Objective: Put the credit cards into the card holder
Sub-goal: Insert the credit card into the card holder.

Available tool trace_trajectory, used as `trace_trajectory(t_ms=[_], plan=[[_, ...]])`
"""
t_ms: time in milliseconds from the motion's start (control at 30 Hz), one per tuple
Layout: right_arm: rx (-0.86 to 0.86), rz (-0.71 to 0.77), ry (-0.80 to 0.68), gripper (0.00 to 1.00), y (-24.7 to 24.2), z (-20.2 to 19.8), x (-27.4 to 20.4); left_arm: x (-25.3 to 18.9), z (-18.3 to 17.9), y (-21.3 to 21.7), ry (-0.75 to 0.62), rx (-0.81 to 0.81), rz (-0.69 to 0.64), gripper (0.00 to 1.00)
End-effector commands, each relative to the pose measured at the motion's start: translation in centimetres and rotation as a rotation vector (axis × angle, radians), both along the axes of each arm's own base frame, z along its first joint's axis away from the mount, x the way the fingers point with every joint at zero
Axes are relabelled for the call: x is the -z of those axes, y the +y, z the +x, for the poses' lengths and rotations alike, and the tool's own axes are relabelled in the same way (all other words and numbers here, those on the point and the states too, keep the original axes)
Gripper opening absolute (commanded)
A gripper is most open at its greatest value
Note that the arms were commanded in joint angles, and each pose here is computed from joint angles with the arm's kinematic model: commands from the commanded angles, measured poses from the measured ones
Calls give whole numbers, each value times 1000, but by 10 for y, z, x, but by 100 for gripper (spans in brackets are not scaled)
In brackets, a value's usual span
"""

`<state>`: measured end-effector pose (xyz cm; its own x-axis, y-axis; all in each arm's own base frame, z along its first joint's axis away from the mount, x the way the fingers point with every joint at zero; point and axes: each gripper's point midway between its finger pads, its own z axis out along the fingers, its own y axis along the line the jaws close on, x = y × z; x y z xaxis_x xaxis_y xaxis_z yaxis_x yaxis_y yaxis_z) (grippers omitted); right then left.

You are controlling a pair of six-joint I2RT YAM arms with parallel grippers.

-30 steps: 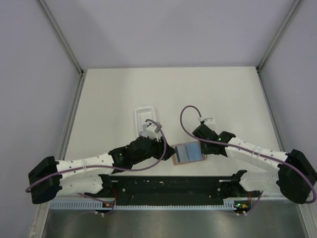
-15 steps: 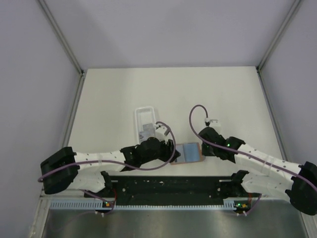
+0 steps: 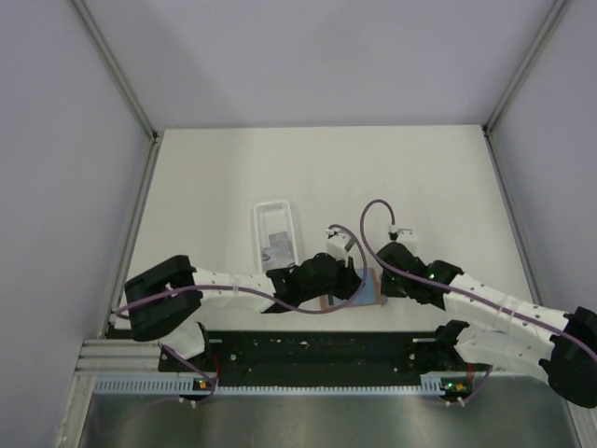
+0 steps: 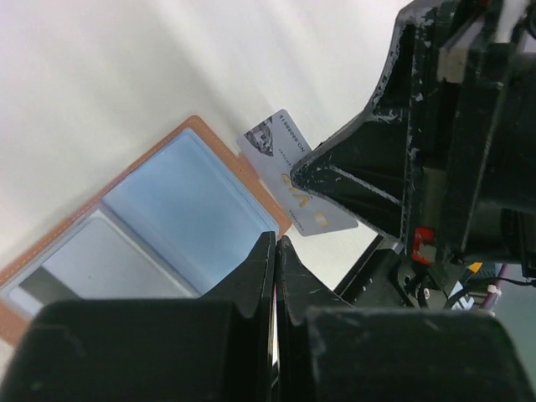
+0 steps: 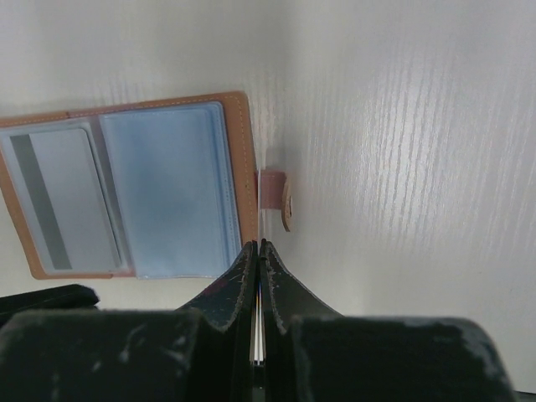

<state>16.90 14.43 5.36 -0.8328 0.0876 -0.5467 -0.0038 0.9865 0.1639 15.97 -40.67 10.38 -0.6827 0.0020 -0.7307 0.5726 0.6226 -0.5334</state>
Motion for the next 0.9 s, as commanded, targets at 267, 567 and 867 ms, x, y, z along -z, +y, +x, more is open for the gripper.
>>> trace_trajectory(t_ms=[267, 567, 867], plan=[[-14, 90, -68, 0, 13, 6, -13, 11, 9, -38, 16, 1, -68, 0], [-39, 100, -34, 0, 20, 3, -2, 31, 11, -46, 60, -20, -68, 0], [-32, 88, -13, 0, 17, 1, 5, 74, 20, -28, 180, -106, 34, 0]])
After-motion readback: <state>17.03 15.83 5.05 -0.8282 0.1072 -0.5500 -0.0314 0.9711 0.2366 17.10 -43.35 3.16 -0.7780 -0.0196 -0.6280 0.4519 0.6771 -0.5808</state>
